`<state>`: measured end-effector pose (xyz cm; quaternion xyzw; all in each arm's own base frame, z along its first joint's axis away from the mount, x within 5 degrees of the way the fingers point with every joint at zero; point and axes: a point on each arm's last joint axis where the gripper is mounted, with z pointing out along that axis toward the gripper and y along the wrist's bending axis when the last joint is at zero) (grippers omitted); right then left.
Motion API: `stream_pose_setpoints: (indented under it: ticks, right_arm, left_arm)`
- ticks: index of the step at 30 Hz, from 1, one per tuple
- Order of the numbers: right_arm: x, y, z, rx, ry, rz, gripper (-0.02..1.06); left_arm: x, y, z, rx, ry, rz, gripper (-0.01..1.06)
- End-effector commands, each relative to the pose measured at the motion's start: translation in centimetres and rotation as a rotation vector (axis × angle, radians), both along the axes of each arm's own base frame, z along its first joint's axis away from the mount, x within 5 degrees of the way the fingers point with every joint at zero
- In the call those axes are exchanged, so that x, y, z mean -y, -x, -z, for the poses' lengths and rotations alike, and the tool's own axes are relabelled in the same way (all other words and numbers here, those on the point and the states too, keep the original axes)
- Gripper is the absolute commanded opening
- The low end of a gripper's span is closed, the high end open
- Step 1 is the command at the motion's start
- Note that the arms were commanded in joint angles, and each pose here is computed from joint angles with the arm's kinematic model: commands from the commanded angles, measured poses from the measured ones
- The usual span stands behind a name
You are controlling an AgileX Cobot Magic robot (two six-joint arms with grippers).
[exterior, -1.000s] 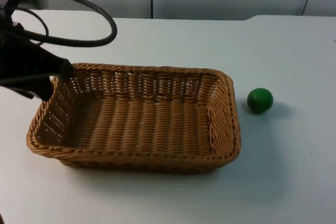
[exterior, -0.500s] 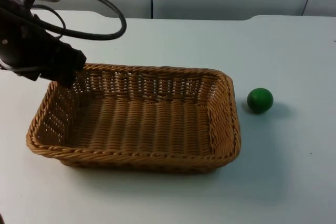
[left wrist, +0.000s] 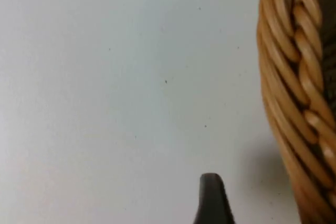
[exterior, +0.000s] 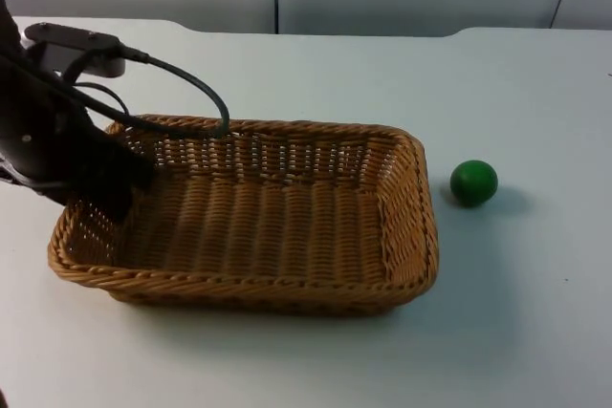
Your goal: Pick up the basket with the left hand and place the ball into the basket with the right hand.
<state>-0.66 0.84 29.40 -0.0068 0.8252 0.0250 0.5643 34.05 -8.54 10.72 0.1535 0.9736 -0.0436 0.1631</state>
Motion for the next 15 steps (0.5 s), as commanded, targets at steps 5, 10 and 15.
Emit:
stream_pose_setpoints:
  ticks: [5,10,15]
  right_arm:
    - [0.0,0.0,0.0,0.011,0.000,0.005,0.00]
    - [0.0,0.0,0.0,0.014,0.000,0.005,0.00]
    - [0.0,0.0,-0.1,0.018,0.000,0.006,0.00]
  left_arm:
    - [-0.1,-0.4,0.0,0.003,0.037,-0.095,0.05]
    - [-0.5,-0.6,0.0,-0.012,0.092,-0.213,0.00]
    - [-1.1,-0.5,-0.3,-0.047,0.152,-0.305,0.00]
